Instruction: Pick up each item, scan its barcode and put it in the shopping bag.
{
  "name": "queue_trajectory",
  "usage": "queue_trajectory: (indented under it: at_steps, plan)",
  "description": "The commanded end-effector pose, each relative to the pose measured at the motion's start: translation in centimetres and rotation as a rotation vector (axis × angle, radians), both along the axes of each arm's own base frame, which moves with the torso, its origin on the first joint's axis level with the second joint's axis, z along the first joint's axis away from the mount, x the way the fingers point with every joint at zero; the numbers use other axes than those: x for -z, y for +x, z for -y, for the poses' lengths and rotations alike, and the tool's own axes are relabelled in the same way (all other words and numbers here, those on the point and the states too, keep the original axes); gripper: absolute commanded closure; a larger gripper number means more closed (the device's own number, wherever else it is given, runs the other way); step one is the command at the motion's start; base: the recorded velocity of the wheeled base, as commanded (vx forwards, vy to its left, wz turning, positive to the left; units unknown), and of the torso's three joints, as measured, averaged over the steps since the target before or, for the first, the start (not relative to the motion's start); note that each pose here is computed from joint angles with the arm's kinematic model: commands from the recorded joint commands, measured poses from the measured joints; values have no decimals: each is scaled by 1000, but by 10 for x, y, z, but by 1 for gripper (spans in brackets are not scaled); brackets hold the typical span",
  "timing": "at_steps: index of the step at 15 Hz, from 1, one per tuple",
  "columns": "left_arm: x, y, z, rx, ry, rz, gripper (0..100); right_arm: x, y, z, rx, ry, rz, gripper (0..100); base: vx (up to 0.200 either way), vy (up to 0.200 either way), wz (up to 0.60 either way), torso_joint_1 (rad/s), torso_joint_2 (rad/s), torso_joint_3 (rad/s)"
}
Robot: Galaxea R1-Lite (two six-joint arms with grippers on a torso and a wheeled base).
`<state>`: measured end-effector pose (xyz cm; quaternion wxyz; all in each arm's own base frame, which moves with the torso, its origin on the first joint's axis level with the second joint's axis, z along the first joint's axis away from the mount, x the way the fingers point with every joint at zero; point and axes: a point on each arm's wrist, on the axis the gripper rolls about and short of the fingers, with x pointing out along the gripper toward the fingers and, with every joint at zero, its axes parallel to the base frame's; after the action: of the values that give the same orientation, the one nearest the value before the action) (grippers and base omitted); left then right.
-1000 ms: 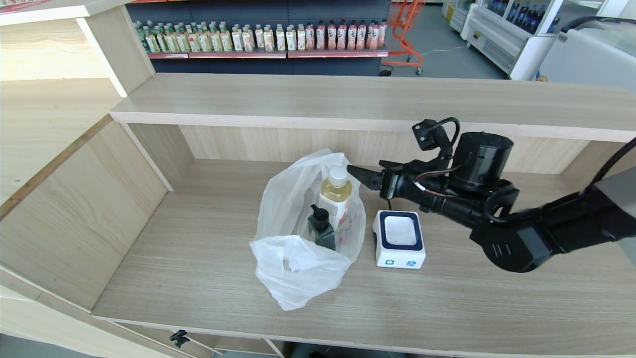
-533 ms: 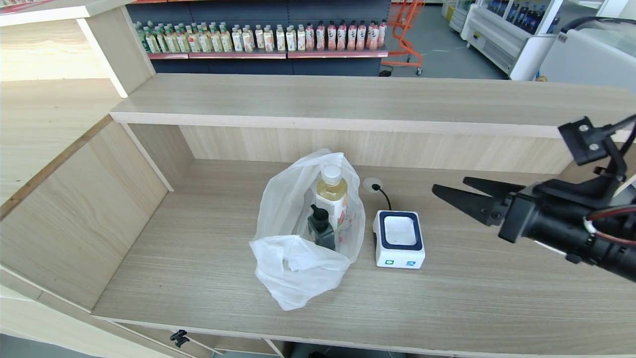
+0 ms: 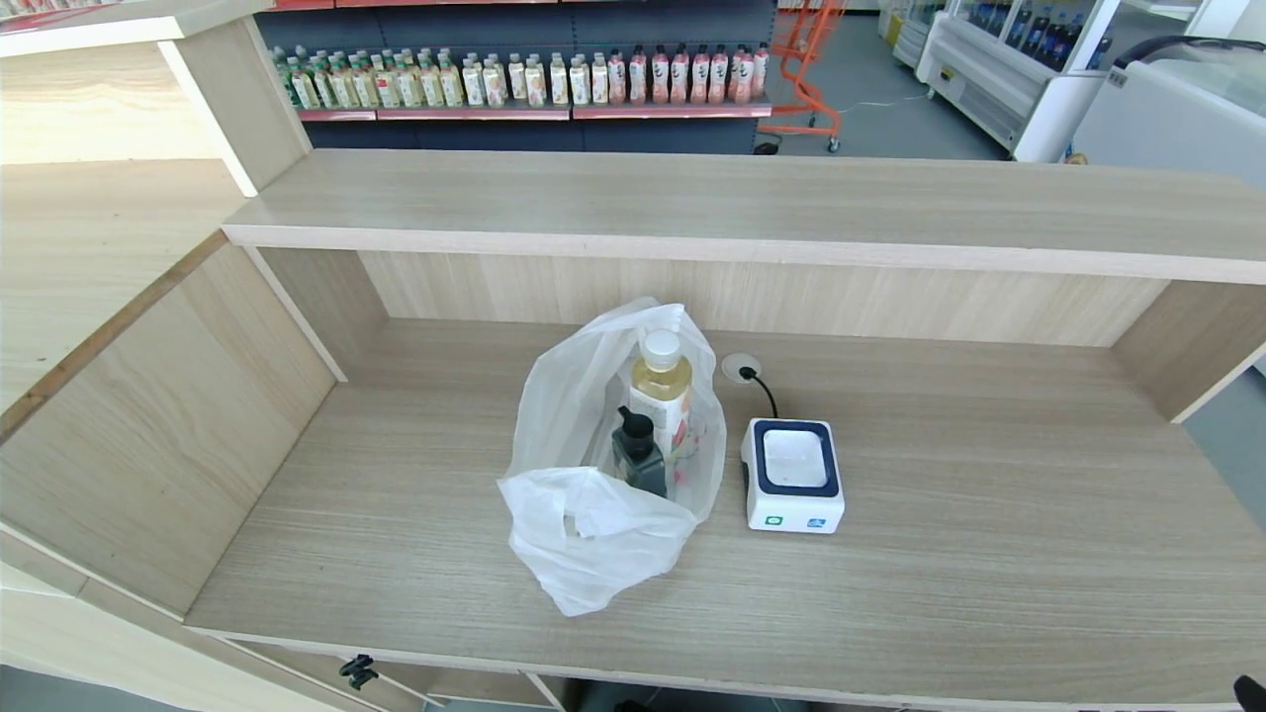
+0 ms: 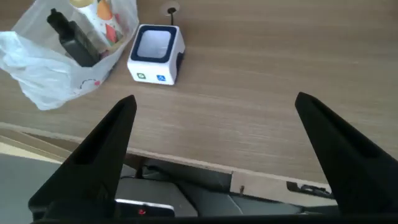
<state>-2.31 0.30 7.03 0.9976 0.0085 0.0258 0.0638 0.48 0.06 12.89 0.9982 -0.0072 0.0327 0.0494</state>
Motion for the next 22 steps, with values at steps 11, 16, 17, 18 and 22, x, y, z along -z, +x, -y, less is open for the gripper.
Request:
queue_trajectory:
  at_steps: [11,16,17,18,22]
  plan:
    - [0,0,0,-2,0,0,0,53,-28,1,140,10,70,100,0,0,0,0,0,0]
    - [0,0,0,-1,-10,2,0,53,-28,1,140,13,70,100,0,0,0,0,0,0]
    - [0,1,0,-1,-12,-6,0,53,-28,1,140,15,70,100,0,0,0,0,0,0]
    - [0,1,0,-1,-3,-7,0,53,-28,1,140,15,70,100,0,0,0,0,0,0]
    - [0,0,0,1,5,-2,0,53,-28,1,140,19,70,100,0,-200,0,4,0,2]
